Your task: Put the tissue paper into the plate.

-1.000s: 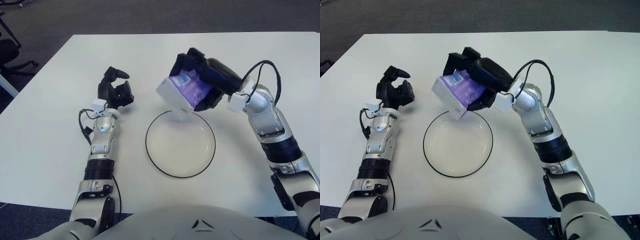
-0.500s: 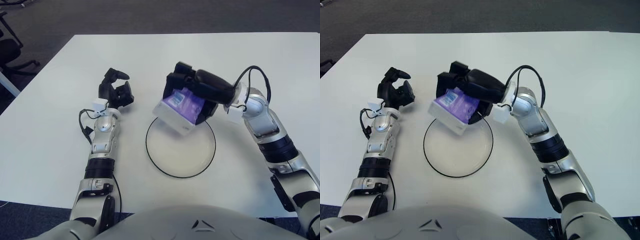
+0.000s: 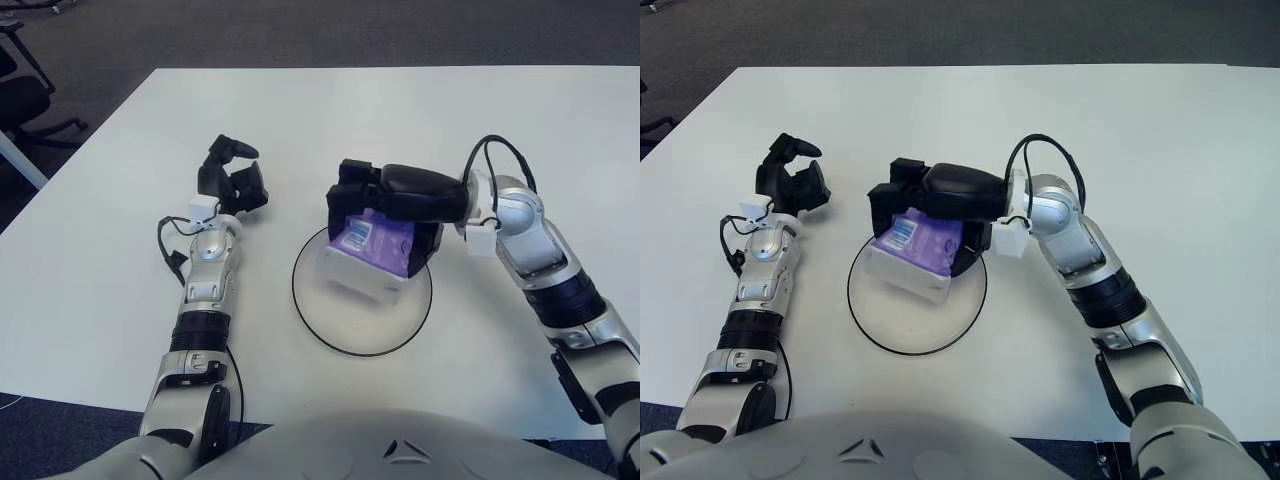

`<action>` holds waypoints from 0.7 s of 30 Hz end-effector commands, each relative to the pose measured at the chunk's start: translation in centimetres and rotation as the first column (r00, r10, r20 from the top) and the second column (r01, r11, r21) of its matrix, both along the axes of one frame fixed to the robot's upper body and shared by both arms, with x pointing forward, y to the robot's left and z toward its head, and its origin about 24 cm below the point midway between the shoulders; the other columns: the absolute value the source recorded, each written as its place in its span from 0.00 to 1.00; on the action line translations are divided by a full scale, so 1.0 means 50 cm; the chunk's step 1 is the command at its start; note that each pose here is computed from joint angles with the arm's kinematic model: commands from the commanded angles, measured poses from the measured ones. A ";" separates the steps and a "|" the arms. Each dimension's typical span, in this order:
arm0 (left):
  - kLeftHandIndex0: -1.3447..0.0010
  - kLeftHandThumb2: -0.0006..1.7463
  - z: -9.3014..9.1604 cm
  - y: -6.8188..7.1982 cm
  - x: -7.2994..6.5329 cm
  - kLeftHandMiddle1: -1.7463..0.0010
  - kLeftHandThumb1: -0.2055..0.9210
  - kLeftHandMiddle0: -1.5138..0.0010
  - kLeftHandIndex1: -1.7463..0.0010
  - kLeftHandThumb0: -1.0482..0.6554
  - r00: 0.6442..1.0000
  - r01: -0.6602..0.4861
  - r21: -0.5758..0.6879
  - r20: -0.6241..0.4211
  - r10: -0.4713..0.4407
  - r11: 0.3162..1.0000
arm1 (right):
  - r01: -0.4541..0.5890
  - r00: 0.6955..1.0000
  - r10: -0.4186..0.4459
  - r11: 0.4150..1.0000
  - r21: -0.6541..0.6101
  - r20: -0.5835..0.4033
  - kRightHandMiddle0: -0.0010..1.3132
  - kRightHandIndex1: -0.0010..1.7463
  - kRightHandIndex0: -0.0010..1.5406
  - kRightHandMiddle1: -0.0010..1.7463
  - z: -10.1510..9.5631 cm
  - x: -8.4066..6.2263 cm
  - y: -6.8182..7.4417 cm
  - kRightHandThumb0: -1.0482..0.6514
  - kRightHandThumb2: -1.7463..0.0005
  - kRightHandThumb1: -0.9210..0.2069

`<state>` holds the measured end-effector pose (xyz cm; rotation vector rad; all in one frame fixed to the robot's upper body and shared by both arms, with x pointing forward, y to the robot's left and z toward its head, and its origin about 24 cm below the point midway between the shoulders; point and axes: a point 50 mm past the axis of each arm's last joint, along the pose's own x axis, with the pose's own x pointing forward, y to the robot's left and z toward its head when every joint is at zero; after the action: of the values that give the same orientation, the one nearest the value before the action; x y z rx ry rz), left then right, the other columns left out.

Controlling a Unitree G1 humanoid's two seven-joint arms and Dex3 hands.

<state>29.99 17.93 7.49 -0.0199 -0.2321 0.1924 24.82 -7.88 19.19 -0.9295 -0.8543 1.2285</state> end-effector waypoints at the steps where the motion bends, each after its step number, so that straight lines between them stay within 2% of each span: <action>1: 0.58 0.71 -0.139 -0.019 -0.077 0.00 0.52 0.14 0.00 0.34 0.966 -0.050 -0.054 -0.254 0.035 0.997 | -0.027 0.999 0.027 1.000 -0.007 0.021 0.45 0.97 0.52 1.00 0.010 -0.002 -0.001 0.62 0.09 0.76; 7: 0.58 0.71 -0.135 -0.022 -0.077 0.00 0.52 0.15 0.00 0.34 0.965 -0.060 -0.057 -0.259 0.043 0.997 | -0.027 0.999 0.027 1.000 0.011 -0.041 0.43 0.97 0.50 1.00 0.006 -0.003 0.000 0.62 0.10 0.74; 11: 0.58 0.71 -0.131 -0.024 -0.078 0.00 0.52 0.15 0.00 0.35 0.964 -0.065 -0.062 -0.261 0.047 0.996 | -0.008 0.997 0.009 1.000 0.006 -0.076 0.46 0.99 0.51 0.97 0.006 -0.003 0.002 0.62 0.09 0.76; 13: 0.58 0.71 -0.127 -0.027 -0.079 0.00 0.52 0.15 0.00 0.35 0.964 -0.067 -0.064 -0.260 0.048 0.996 | -0.009 0.997 0.008 1.000 -0.005 -0.071 0.41 1.00 0.42 0.98 0.007 -0.002 0.002 0.62 0.17 0.65; 14: 0.58 0.71 -0.125 -0.028 -0.079 0.00 0.52 0.15 0.00 0.35 0.964 -0.067 -0.065 -0.260 0.048 0.996 | -0.009 0.998 0.009 1.000 -0.007 -0.068 0.35 1.00 0.40 0.97 0.007 -0.002 0.003 0.62 0.23 0.57; 15: 0.58 0.71 -0.124 -0.028 -0.079 0.00 0.52 0.15 0.00 0.35 0.964 -0.068 -0.066 -0.262 0.049 0.996 | -0.017 0.998 0.016 1.000 -0.017 -0.061 0.32 1.00 0.39 0.97 0.007 -0.003 0.003 0.62 0.25 0.53; 16: 0.58 0.71 -0.124 -0.028 -0.079 0.00 0.52 0.15 0.00 0.35 0.963 -0.069 -0.066 -0.265 0.049 0.995 | -0.023 0.998 0.022 0.999 -0.025 -0.055 0.27 0.98 0.35 0.97 0.007 -0.003 0.004 0.62 0.35 0.43; 17: 0.58 0.71 -0.123 -0.028 -0.080 0.00 0.52 0.15 0.00 0.35 0.962 -0.071 -0.067 -0.269 0.051 0.995 | -0.038 0.998 0.036 0.998 -0.043 -0.042 0.23 0.93 0.31 0.96 0.008 -0.003 0.004 0.62 0.49 0.28; 18: 0.58 0.71 -0.123 -0.028 -0.080 0.00 0.52 0.15 0.00 0.35 0.961 -0.073 -0.067 -0.273 0.052 0.995 | -0.048 0.998 0.046 0.997 -0.056 -0.033 0.18 0.87 0.26 0.91 0.008 -0.004 0.005 0.58 0.50 0.29; 20: 0.58 0.71 -0.122 -0.028 -0.081 0.00 0.52 0.16 0.00 0.34 0.958 -0.078 -0.069 -0.280 0.055 0.995 | -0.068 0.998 0.067 0.995 -0.072 -0.018 0.08 0.68 0.17 0.77 0.009 -0.004 0.006 0.48 0.46 0.40; 21: 0.58 0.71 -0.122 -0.028 -0.080 0.00 0.51 0.16 0.00 0.34 0.957 -0.080 -0.071 -0.284 0.057 0.994 | -0.080 0.997 0.079 0.994 -0.077 -0.011 0.05 0.62 0.14 0.72 0.010 -0.004 0.007 0.45 0.45 0.43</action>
<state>29.43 17.54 8.01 -0.0198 -0.2198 0.2296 24.85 -7.71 18.97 -0.9250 -0.7870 1.2923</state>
